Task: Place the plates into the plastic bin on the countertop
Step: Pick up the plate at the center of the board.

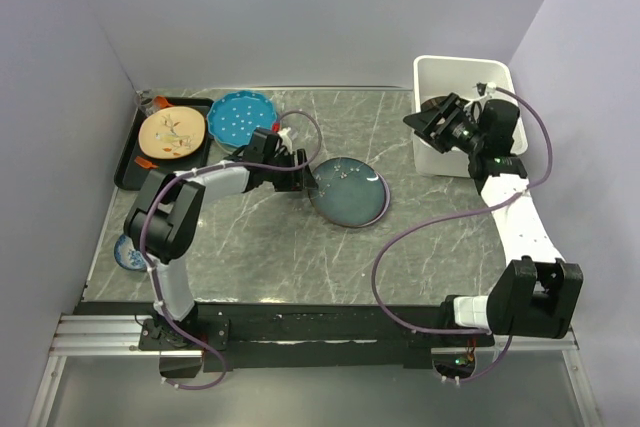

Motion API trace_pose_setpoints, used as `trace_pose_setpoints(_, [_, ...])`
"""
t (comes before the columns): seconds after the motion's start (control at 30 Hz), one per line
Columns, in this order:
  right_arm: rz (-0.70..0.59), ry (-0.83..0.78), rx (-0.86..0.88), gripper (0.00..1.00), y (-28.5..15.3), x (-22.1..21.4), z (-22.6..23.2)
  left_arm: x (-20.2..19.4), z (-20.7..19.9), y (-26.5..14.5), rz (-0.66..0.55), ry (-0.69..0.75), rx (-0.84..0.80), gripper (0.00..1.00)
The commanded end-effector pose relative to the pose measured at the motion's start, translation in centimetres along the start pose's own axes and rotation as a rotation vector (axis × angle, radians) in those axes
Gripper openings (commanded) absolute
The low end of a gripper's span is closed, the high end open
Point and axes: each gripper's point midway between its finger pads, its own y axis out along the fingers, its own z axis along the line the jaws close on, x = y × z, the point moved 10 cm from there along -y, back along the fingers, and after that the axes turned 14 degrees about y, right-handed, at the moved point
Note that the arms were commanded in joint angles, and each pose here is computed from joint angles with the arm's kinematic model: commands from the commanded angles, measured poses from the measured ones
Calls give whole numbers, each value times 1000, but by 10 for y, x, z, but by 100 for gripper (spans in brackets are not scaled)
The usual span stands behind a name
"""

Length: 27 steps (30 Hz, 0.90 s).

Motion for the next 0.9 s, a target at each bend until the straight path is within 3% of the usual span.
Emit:
trace_pose_setpoints(0.0, [20,-41,25,65,-6,-10,3,16,-7,8,-46,34,-50,60])
trace_pose_setpoints(0.4, [84,-19,-17,65,2,-26,-19,13,-5,21,-19,23,-89,35])
trace_pose_setpoints(0.6, [116,-6,-33,65,7,-34,-29,13,-6,20,-17,27,-88,12])
trace_pose_setpoints(0.63, [121,-9,-35,65,7,-35,-31,13,-6,19,-15,28,-89,2])
trace_pose_setpoints(0.87, [161,21,-51,65,12,-45,-48,18,-12,11,-33,32,-101,1])
